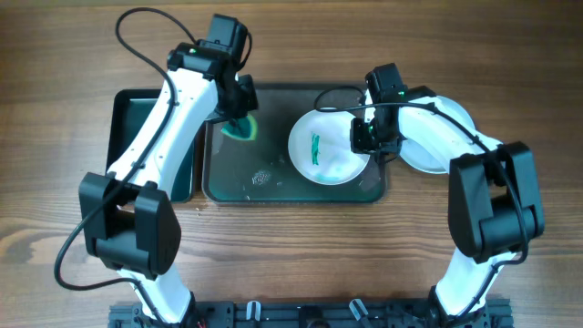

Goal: Clean dirty plates on tray and stack at the side
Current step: 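Grip the last plate with the right gripper and pull it to tray center, then scrub the last plate with the sponge in the left gripper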

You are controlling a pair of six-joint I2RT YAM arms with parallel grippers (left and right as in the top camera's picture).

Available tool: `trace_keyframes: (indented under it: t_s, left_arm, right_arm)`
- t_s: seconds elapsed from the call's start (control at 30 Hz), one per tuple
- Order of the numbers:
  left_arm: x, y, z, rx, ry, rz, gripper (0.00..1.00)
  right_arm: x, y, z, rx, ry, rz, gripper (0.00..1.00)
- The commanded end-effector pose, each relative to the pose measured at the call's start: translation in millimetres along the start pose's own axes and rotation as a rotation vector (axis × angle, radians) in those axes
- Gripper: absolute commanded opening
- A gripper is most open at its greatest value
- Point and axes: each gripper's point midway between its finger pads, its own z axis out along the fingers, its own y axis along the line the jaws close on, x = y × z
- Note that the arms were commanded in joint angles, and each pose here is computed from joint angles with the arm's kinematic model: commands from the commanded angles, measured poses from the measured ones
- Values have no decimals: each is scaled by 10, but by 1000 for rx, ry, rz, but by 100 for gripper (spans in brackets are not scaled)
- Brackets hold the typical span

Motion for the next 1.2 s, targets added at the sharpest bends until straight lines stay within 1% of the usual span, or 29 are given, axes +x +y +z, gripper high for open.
trace_keyframes:
  t_s: [0.0, 0.07, 0.13, 0.2, 0.27, 0.33, 0.47, 0.6, 0.63, 0.67, 0.7, 0.73, 0.77, 0.8, 0.93, 1.07, 1.17]
  left_arm:
    - [63, -150, 87, 18, 11, 53, 4]
    - [73, -167, 86, 20, 12, 58, 4]
    - [72, -166, 86, 19, 12, 57, 4]
    - [74, -168, 86, 20, 12, 58, 4]
    - [78, -178, 86, 26, 15, 60, 4]
    - [82, -185, 89, 26, 15, 62, 4]
    - [103, -219, 88, 28, 17, 71, 4]
    - [112, -231, 88, 29, 18, 75, 4]
    - [112, -231, 88, 29, 18, 75, 4]
    - [112, -231, 88, 29, 18, 74, 4]
    - [112, -231, 88, 29, 18, 74, 4]
    - [111, -232, 88, 29, 17, 74, 4]
    - [114, -236, 89, 29, 18, 75, 4]
    - [120, -247, 90, 30, 18, 78, 4]
    - [217, -325, 197, 35, 23, 105, 4]
    - [403, -337, 428, 30, 45, 129, 4]
    - [496, -332, 599, 51, 54, 129, 4]
  right_arm:
    - [-11, -78, 20, 43, -5, -19, 29]
    - [-43, 6, -107, 16, -6, -24, 29]
    - [-124, 53, -306, 14, -39, -29, 29]
    - [-172, -8, -455, 41, -77, -22, 29]
    - [-160, -94, -467, 68, -72, -28, 29]
    - [-115, -214, -391, 116, -59, -26, 30]
    - [-129, -230, -175, 110, -34, -24, 29]
    - [-91, -213, 53, 79, 13, -7, 24]
    - [-82, -192, 65, 66, 18, -2, 20]
    - [-60, -129, 77, 28, 32, -1, 15]
    - [-47, -73, 77, -3, 39, 12, 6]
    - [-39, -1, 77, -40, 45, 15, 4]
    - [-23, 158, 83, -109, 55, 8, 4]
    - [-5, 250, 95, -131, 60, 9, 4]
    - [58, 569, 195, -149, 55, -18, 4]
    - [153, 718, 408, -166, 89, -43, 4]
    - [135, 761, 441, -192, 87, -46, 4]
